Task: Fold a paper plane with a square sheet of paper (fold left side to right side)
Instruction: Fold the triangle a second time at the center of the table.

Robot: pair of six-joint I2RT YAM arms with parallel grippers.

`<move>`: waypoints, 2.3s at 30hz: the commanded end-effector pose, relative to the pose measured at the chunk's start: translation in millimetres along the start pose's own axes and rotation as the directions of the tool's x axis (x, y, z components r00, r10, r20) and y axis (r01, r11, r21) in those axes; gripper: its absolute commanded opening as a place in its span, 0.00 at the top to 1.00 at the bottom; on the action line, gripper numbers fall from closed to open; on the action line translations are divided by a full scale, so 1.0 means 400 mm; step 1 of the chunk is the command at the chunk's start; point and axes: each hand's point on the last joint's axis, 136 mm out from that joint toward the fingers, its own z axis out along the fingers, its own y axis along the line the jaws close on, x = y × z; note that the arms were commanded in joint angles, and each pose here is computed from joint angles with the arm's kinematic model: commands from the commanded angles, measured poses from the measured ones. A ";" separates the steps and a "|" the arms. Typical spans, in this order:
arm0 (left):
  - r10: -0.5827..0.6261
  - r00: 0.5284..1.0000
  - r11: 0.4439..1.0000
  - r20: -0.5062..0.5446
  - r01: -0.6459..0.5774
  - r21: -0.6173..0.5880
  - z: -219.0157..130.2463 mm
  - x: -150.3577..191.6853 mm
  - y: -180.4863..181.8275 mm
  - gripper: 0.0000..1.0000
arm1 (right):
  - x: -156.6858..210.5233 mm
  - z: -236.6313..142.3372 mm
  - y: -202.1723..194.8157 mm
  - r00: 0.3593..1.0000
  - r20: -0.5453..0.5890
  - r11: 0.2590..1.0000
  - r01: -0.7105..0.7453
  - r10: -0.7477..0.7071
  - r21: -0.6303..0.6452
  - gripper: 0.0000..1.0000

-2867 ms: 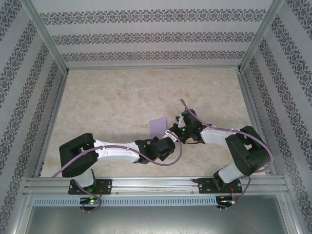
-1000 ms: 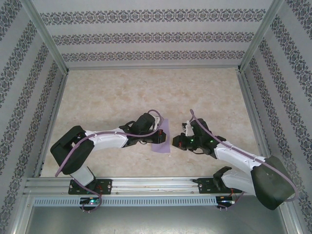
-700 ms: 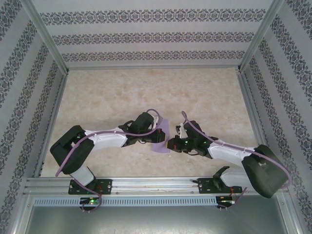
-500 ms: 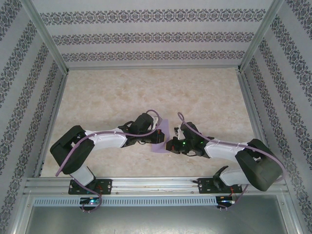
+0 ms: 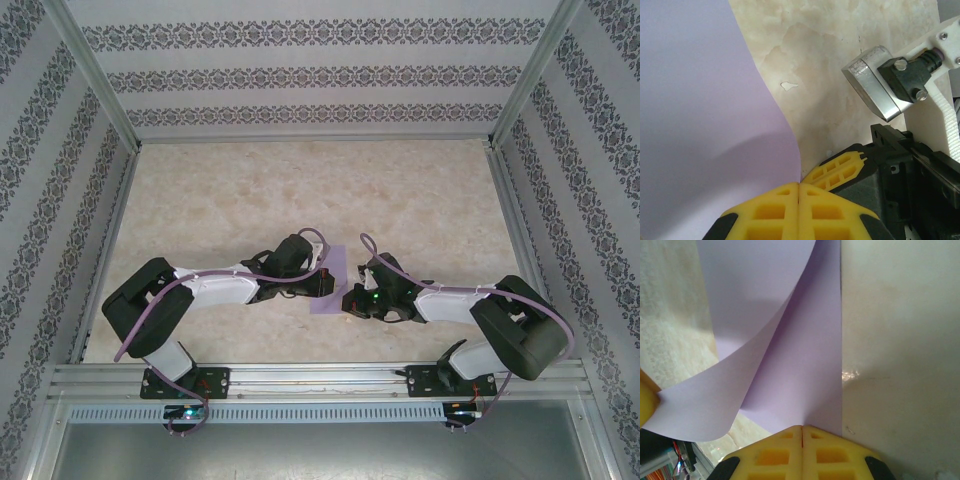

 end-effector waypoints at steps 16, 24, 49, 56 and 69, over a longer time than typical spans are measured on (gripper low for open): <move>0.124 0.991 0.991 -0.053 -0.126 -0.040 -0.009 0.003 0.062 1.00 | 0.037 0.018 -0.045 0.999 -0.054 0.998 0.002 0.002 0.063 1.00; 0.156 0.986 0.986 -0.051 -0.159 -0.055 -0.014 -0.004 0.094 1.00 | 0.039 0.018 -0.049 0.998 -0.060 0.997 0.002 0.002 0.071 1.00; 0.164 0.986 0.982 -0.042 -0.167 -0.088 0.003 -0.051 0.149 1.00 | 0.042 0.020 -0.062 0.998 -0.066 0.996 0.009 -0.003 0.094 1.00; 0.163 0.985 0.980 -0.049 -0.167 -0.107 0.003 -0.054 0.162 1.00 | 0.042 0.021 -0.061 0.998 -0.068 0.995 0.012 -0.006 0.095 1.00; 0.162 0.985 0.974 -0.051 -0.168 -0.150 -0.005 -0.047 0.185 1.00 | 0.041 0.020 -0.063 0.998 -0.067 0.995 0.013 -0.006 0.101 1.00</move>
